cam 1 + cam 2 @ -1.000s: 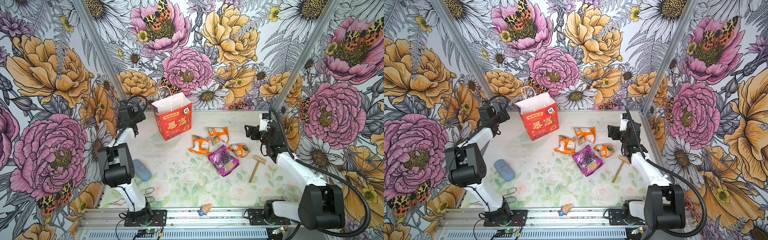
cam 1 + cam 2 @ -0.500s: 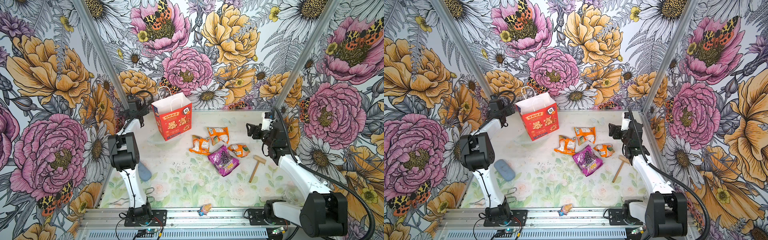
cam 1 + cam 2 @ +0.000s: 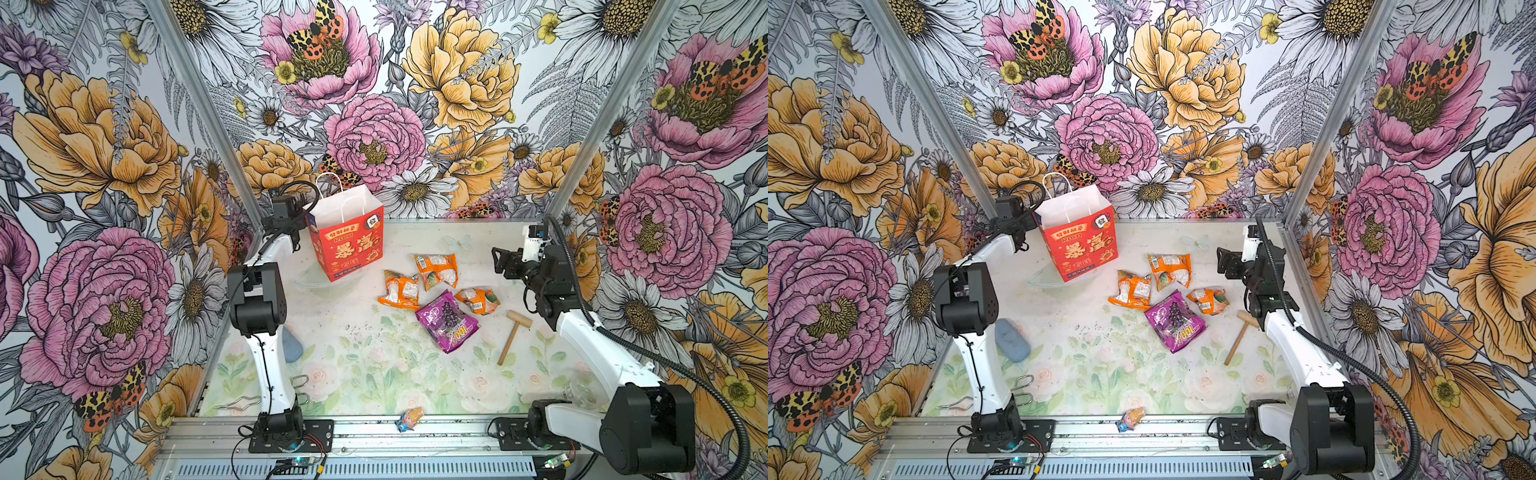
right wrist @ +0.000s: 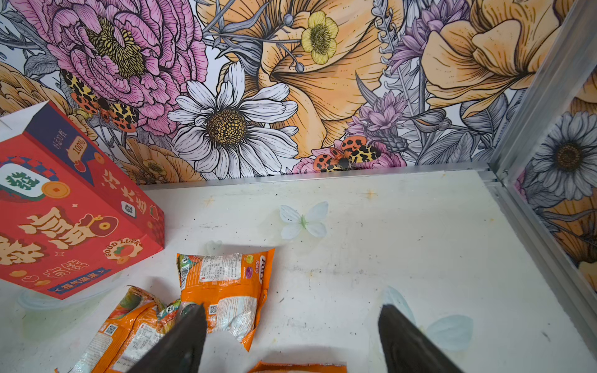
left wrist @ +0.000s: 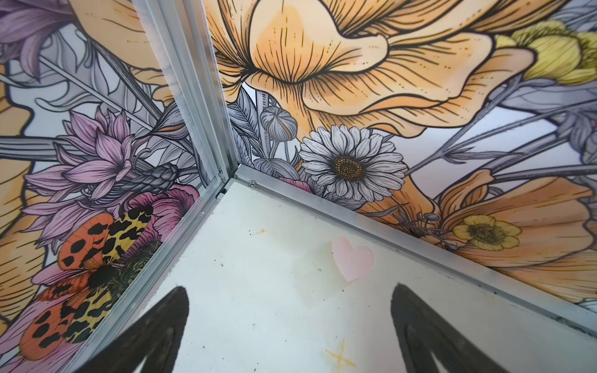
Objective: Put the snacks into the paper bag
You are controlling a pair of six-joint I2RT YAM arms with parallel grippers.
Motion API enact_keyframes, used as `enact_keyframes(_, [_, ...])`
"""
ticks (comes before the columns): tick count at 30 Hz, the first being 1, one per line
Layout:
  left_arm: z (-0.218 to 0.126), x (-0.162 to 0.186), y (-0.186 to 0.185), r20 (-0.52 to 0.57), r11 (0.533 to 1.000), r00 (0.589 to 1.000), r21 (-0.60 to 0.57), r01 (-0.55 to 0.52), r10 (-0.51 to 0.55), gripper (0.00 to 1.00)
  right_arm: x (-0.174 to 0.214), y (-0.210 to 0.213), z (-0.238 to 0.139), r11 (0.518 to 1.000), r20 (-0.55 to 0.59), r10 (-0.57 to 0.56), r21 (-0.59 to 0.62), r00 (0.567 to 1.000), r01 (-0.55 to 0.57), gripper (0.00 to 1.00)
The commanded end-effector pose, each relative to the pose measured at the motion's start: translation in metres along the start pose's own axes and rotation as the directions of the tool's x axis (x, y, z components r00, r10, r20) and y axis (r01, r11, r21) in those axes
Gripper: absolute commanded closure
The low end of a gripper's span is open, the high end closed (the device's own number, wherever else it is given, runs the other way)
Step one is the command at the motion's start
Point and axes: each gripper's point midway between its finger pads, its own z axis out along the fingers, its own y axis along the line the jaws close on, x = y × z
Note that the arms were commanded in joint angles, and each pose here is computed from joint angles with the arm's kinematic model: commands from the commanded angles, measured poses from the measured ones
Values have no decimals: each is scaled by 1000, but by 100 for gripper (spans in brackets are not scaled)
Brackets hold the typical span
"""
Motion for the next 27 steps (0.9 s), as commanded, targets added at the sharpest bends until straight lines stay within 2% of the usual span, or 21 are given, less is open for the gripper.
enact_keyframes(1, [-4,5,-4,-20,999,999,37,26,-25,1,0,2,1,1000,15,10,0,1000,-10,15])
enact_keyframes(13, [-35,14,-16,-52,995,999,97,9,-4,1,1,4,5,1000,10,12,-10,1000,-12,15])
enact_keyframes(27, [-60,37,-28,-109,993,992,109,-45,57,1,3,6,3,1000,9,0,-19,1000,1,15])
